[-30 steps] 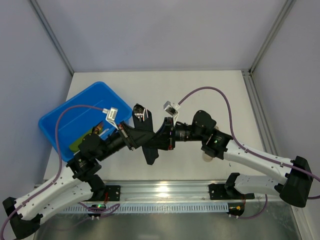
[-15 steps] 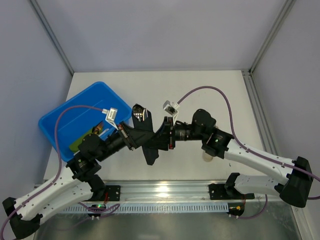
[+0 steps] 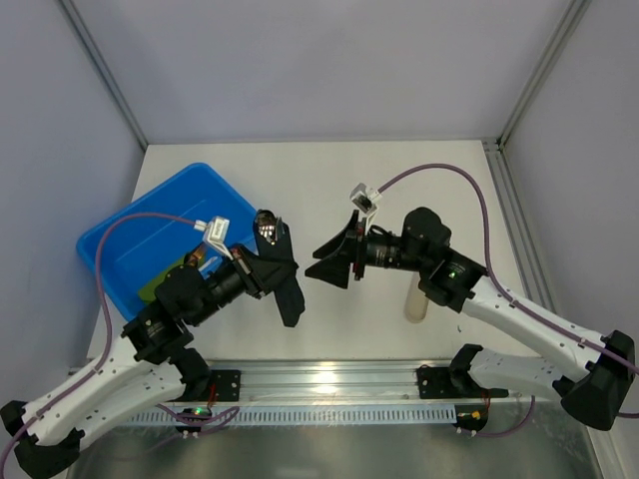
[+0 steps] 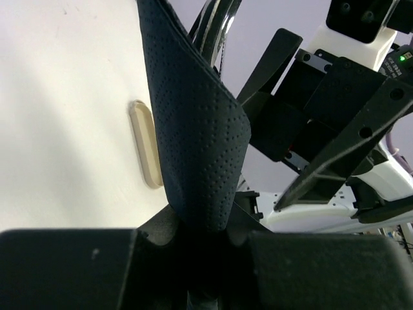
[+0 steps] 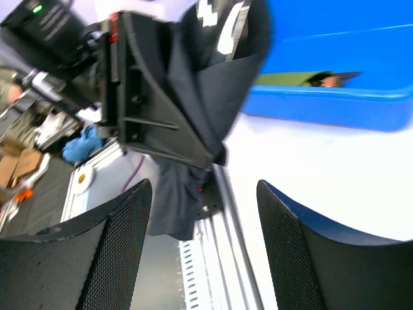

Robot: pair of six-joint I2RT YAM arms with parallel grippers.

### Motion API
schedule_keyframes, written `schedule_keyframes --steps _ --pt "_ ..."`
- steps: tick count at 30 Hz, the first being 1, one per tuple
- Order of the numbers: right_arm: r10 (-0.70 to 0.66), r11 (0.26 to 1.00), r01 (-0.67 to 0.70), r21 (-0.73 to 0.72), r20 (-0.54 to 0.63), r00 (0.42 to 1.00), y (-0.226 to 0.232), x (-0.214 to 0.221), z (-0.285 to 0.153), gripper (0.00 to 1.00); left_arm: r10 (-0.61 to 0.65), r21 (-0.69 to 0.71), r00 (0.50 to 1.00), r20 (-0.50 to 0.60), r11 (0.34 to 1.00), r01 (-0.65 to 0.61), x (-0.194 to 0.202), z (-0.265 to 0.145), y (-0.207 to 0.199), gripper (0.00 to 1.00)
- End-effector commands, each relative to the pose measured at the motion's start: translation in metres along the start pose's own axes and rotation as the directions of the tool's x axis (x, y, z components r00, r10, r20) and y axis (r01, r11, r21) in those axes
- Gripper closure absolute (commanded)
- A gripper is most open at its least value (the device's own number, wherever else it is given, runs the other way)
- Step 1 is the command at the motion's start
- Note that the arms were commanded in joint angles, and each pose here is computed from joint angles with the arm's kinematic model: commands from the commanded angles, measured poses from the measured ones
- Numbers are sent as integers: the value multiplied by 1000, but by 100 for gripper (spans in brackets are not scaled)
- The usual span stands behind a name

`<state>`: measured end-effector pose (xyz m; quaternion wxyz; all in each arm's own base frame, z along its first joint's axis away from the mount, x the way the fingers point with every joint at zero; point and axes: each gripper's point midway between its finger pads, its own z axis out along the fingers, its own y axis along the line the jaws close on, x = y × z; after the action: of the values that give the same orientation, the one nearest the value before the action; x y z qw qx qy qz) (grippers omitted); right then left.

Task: Place the utensils on the paper napkin and roll it up
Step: Place the utensils in the bin.

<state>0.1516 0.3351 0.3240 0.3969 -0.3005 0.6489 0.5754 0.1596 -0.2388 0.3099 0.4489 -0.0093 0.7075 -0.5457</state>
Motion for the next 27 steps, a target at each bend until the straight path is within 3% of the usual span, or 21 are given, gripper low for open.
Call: schedule_keyframes --steps 1,7,12,15,21,27 --pt "-16 992 9 126 50 999 -16 -24 -14 30 45 -11 996 77 999 -44 -26 -7 -12 100" --pt "35 917 -40 396 20 999 -60 -14 -35 30 92 -83 990 108 993 -83 -35 -10 -2 100" --pt "133 810 -131 572 39 990 -94 -3 -54 34 163 -169 982 93 975 -146 -41 -8 9 100" --pt "194 758 -185 625 55 979 -105 7 -58 34 203 -211 977 69 960 -184 -40 -7 18 100" --pt "276 747 -256 614 63 959 -103 13 -51 29 232 -303 958 169 937 -173 -65 -33 27 100" --pt "235 713 -148 686 -35 971 -127 14 -51 29 304 -432 934 187 879 -200 -85 -28 39 100"
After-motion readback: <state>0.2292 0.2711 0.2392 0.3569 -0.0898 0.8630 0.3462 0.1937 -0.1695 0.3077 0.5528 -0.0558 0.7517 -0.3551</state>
